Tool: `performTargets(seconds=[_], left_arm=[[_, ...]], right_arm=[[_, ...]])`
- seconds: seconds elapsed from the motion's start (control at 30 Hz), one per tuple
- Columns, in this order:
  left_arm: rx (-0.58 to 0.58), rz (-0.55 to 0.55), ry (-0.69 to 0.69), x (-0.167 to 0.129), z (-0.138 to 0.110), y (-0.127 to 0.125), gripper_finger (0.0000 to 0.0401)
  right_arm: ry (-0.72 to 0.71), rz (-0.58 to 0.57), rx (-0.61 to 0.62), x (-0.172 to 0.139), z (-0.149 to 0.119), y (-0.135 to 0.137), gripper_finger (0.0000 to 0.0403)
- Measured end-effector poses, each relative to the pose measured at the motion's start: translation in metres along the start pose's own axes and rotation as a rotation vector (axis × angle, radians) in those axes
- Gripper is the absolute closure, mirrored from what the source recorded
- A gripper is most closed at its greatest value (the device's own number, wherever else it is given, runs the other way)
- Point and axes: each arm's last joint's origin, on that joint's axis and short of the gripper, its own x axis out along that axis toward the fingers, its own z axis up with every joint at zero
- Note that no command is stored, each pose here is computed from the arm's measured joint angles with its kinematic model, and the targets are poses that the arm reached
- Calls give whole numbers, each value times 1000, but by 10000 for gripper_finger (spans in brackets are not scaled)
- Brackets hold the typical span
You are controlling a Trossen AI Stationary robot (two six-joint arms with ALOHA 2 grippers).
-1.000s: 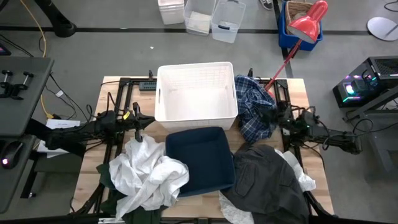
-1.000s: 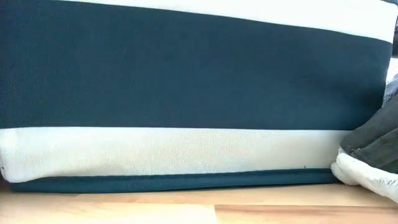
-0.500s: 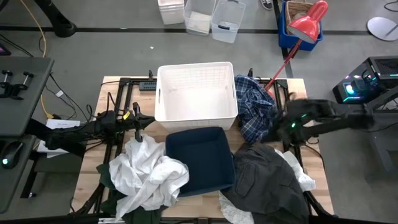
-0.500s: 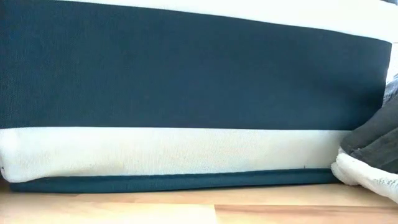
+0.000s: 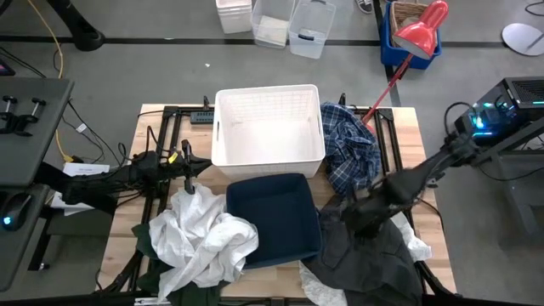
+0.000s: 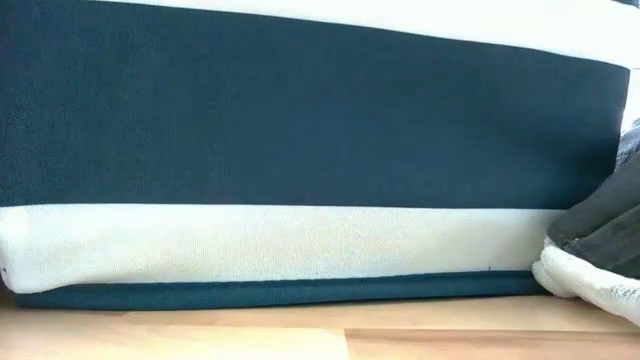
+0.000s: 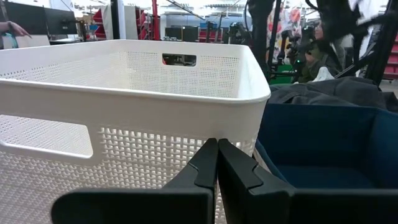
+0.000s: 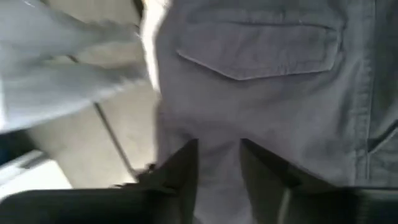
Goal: Sort clothes
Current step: Put the gray short into the white laundry bin
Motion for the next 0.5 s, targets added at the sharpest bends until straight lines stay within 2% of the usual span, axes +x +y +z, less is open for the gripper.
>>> performTargets(seconds=[0.13,0.27,0.33,0.5], left_arm=[[0,0,0,0,0,0,401],[0,0,0,0,0,0,401],[0,0,0,0,0,0,401],[0,0,0,0,0,0,401]], right_arm=[[56,-100,-41,32,5,8,212],[64,-196,-85,56,7,13,173],[44,-260,-85,65,6,14,162],[-22,-524,-37,86,2,9,157]])
